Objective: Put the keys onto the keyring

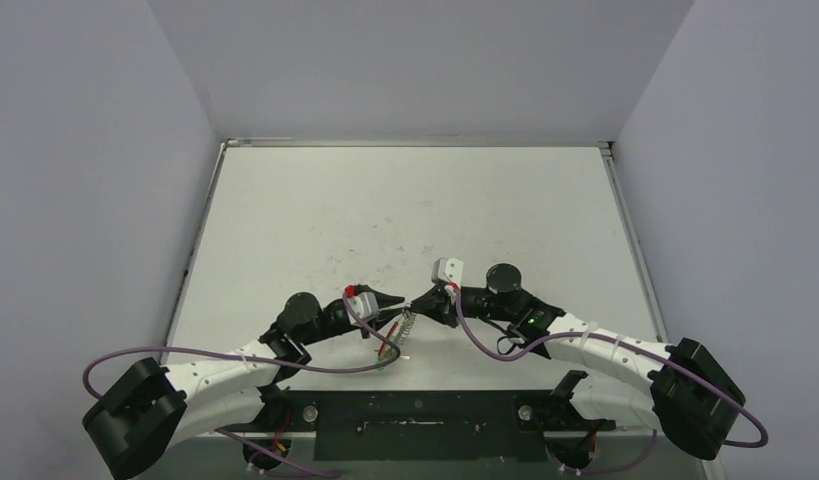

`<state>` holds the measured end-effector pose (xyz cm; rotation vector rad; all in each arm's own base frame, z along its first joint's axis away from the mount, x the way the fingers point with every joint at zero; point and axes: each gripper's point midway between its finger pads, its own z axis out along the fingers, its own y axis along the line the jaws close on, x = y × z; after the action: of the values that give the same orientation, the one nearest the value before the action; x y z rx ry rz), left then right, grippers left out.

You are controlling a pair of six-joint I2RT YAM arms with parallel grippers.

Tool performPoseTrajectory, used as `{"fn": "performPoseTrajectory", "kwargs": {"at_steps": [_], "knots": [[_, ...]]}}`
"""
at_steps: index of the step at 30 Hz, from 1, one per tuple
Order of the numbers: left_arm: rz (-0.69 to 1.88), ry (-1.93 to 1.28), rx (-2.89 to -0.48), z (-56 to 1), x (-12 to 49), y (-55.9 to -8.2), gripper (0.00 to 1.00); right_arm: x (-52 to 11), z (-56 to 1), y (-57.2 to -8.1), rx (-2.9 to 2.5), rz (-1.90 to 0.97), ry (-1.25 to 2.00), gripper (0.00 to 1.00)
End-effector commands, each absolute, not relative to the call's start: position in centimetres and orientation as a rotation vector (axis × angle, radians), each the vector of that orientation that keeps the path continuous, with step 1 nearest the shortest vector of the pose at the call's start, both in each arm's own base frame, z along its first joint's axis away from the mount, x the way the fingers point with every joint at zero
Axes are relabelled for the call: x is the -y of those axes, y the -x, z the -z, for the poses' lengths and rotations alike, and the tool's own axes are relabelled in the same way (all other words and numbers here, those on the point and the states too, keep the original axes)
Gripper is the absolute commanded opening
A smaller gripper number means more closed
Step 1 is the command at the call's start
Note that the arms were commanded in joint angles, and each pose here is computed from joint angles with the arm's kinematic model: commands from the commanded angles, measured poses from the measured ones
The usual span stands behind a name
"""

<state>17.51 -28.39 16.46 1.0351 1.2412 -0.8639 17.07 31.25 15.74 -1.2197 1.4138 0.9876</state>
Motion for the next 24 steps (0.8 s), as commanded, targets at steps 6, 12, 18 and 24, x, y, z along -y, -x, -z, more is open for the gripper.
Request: {"fn": "performPoseTrajectory", "kwargs": {"at_steps": [6, 12, 18, 24], "knots": [[0.79, -0.978, -1.154, -21.2, 27.5, -17.7, 0.29, -32.0, -20.2, -18.3, -1.277, -0.931, 1.152, 0.0], [0.696, -0.856, -1.214, -22.2, 24.9, -18.8, 0.42, -31.7, -20.3, -18.5, -1.277, -0.901, 1.151, 0.0], [0.757, -0.906, -1.207, -22.3, 26.0, -18.0, 0.46, -31.9, -20.4, -18.3, -1.267, -0.905, 1.177, 0.0], [0.735, -0.885, -1.214, -23.0, 26.5, -19.2, 0.46, -32.0, -20.1, -17.8, -1.259, -0.906, 1.228, 0.0]]}}
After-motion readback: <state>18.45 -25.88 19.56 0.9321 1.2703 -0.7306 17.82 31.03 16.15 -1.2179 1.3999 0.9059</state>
